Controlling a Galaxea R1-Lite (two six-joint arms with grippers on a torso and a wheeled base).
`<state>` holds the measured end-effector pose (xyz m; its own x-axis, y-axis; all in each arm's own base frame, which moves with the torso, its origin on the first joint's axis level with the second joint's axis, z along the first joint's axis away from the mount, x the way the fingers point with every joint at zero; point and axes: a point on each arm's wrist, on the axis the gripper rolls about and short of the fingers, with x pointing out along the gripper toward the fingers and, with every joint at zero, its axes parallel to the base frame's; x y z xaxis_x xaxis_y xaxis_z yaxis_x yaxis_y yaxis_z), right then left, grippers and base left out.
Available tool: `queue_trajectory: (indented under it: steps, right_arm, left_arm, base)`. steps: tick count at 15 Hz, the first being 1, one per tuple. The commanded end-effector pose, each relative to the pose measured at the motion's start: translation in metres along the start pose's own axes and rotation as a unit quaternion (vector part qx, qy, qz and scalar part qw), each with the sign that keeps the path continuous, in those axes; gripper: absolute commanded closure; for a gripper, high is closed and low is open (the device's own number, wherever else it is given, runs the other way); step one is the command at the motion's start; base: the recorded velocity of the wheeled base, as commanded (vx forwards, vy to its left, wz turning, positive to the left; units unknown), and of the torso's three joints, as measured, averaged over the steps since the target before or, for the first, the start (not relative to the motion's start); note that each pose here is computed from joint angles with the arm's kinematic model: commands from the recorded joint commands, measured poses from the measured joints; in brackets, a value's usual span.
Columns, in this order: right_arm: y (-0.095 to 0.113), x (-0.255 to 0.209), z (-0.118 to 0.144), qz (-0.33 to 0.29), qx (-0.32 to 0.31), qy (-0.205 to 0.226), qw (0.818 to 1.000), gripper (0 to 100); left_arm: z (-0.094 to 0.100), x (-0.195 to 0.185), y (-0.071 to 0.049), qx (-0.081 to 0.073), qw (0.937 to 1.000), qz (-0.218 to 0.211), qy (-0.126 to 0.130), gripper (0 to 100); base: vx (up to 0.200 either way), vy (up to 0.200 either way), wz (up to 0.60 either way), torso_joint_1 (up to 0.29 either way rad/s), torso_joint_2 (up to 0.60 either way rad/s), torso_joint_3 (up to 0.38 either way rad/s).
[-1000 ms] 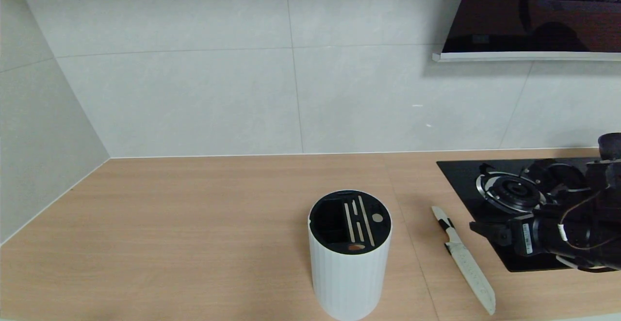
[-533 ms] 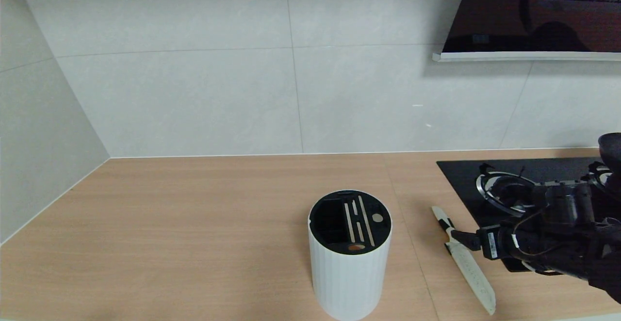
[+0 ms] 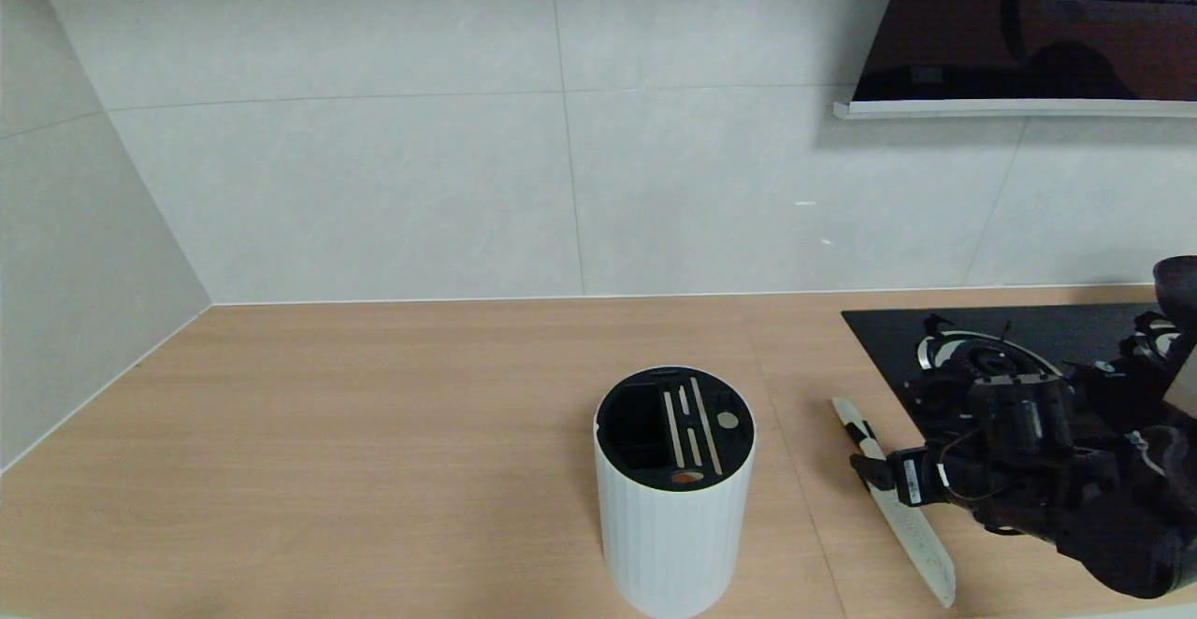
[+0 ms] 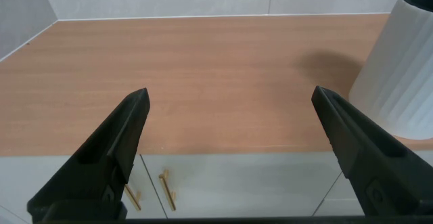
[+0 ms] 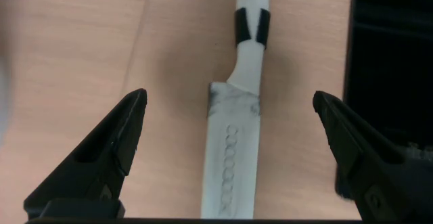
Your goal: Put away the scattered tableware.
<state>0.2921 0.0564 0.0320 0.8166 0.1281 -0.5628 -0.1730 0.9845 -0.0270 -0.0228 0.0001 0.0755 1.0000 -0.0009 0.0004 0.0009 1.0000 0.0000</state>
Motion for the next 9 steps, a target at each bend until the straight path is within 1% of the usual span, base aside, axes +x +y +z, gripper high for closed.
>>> queue_trajectory:
  steps: [1,3,9]
  right_arm:
    - [0.001,0.014,-0.016,-0.001,-0.001,0.028,1.0,0]
    - [0.001,0.019,-0.021,-0.001,-0.002,0.037,0.999,0]
    - [-0.001,0.029,-0.027,-0.01,-0.001,0.042,0.999,0]
  left_arm:
    - [0.0,0.0,0.0,0.0,1.0,0.0,0.0,0]
    - [0.0,0.0,0.0,0.0,1.0,0.0,-0.001,0]
    - [0.0,0.0,0.0,0.0,1.0,0.0,0.0,0]
  base:
    - [0.0,0.0,0.0,0.0,0.0,0.0]
    - [0.0,0.0,0.0,0.0,0.0,0.0]
    - [0.0,0.0,0.0,0.0,0.0,0.0]
